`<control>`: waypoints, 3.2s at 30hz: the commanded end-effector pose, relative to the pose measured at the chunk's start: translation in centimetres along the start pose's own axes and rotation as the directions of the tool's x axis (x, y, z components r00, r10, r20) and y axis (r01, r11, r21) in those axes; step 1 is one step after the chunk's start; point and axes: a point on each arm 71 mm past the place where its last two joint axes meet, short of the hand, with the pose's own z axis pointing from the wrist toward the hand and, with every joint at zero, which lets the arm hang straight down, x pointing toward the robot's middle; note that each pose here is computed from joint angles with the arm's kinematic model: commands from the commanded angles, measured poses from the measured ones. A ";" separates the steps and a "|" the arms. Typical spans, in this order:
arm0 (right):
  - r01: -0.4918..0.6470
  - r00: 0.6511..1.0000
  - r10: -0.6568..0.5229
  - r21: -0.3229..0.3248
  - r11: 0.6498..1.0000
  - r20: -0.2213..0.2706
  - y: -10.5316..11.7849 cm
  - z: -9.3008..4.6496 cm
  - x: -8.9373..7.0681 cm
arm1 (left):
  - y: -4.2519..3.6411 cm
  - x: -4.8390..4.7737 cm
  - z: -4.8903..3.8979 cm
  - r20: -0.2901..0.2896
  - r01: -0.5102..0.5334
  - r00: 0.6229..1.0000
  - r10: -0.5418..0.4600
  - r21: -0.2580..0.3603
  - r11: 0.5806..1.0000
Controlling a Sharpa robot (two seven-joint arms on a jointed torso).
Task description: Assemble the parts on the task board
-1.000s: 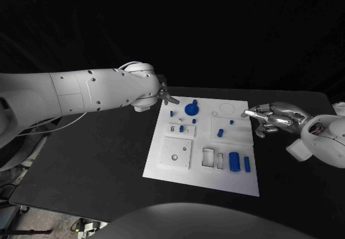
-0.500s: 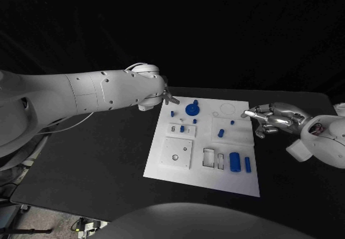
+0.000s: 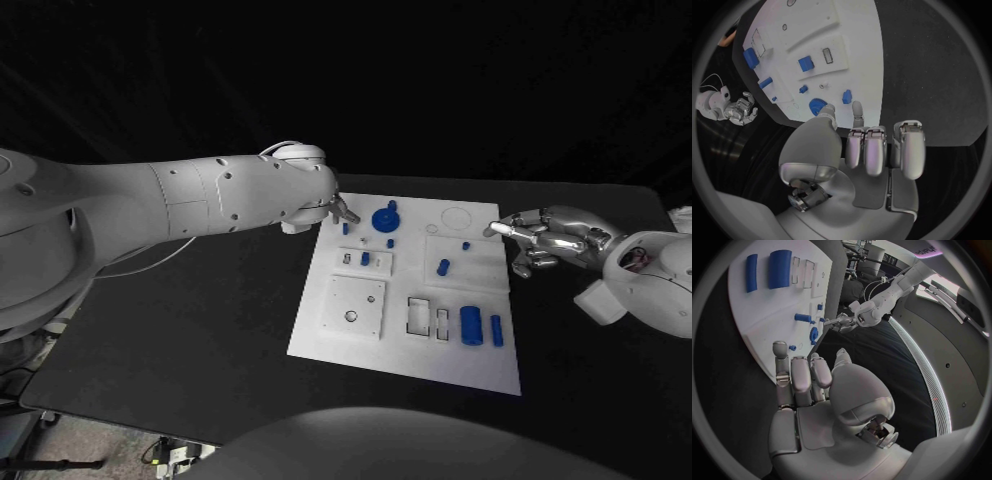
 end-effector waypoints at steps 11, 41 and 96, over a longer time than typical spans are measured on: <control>-0.003 1.000 0.003 -0.007 1.000 -0.020 0.0 -0.1 0.2 | 0.34 0.29 0.28 -0.019 -0.007 1.000 0.006 -0.057 0.998; -0.004 1.000 0.004 -0.001 1.000 -0.020 -0.2 -0.2 0.2 | -0.20 1.30 0.50 -0.053 -0.009 0.999 0.007 -0.040 0.999; -0.007 1.000 0.008 0.022 1.000 -0.016 -0.8 -0.4 0.0 | 2.21 2.90 -3.77 0.039 0.039 0.998 -0.041 0.049 0.998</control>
